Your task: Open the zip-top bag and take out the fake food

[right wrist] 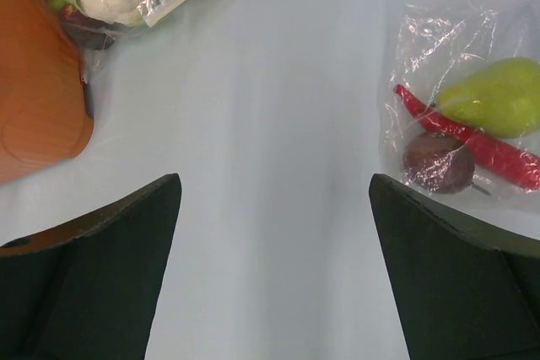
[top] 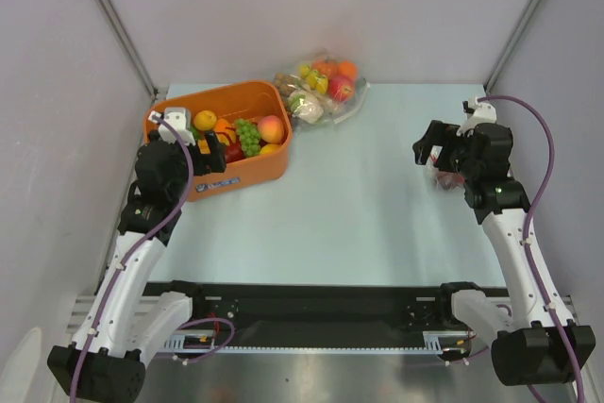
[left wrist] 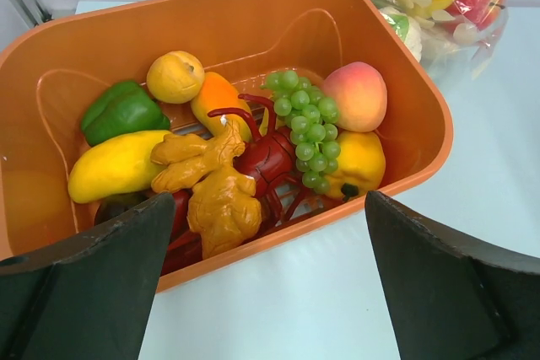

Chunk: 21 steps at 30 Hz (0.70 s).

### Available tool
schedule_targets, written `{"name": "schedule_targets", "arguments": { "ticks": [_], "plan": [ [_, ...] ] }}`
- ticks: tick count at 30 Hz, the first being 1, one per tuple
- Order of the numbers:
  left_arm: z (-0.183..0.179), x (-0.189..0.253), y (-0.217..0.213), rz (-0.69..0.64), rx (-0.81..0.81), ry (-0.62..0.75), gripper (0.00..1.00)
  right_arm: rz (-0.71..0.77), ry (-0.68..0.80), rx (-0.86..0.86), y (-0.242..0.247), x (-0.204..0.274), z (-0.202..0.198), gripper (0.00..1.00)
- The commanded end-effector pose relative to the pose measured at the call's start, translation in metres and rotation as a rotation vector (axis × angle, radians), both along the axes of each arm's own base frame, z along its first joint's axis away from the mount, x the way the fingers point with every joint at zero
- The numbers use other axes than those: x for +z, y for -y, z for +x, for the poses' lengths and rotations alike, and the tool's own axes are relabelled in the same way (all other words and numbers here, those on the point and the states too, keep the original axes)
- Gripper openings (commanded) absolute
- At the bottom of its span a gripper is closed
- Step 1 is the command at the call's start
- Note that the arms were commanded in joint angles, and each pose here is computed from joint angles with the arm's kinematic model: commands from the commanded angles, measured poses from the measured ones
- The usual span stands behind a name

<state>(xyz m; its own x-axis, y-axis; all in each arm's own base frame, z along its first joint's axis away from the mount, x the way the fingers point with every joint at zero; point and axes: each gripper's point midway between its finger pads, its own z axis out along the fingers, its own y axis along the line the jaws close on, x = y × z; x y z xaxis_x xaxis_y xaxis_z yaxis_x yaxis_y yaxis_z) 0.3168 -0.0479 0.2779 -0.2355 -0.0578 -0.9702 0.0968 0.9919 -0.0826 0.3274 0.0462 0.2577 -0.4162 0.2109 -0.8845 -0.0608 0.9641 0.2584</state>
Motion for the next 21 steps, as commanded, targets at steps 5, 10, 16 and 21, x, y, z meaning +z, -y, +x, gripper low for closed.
{"name": "schedule_targets", "arguments": {
  "ticks": [5, 10, 16, 21],
  "plan": [
    [0.002, 0.021, -0.003, 0.017, 0.014, 0.044, 1.0, -0.018, 0.047, -0.015, 0.005, 0.02, 0.005, 1.0],
    [0.003, 0.018, -0.003, 0.021, 0.015, 0.034, 1.0, -0.02, 0.045, -0.014, 0.006, 0.019, 0.007, 1.0],
    [0.003, 0.015, 0.0, 0.018, -0.003, 0.027, 1.0, -0.006, 0.05, -0.006, 0.003, 0.022, 0.012, 1.0],
    [0.001, 0.013, 0.003, 0.02, -0.027, 0.024, 1.0, 0.023, 0.066, 0.049, -0.012, 0.026, 0.029, 1.0]
  ]
}}
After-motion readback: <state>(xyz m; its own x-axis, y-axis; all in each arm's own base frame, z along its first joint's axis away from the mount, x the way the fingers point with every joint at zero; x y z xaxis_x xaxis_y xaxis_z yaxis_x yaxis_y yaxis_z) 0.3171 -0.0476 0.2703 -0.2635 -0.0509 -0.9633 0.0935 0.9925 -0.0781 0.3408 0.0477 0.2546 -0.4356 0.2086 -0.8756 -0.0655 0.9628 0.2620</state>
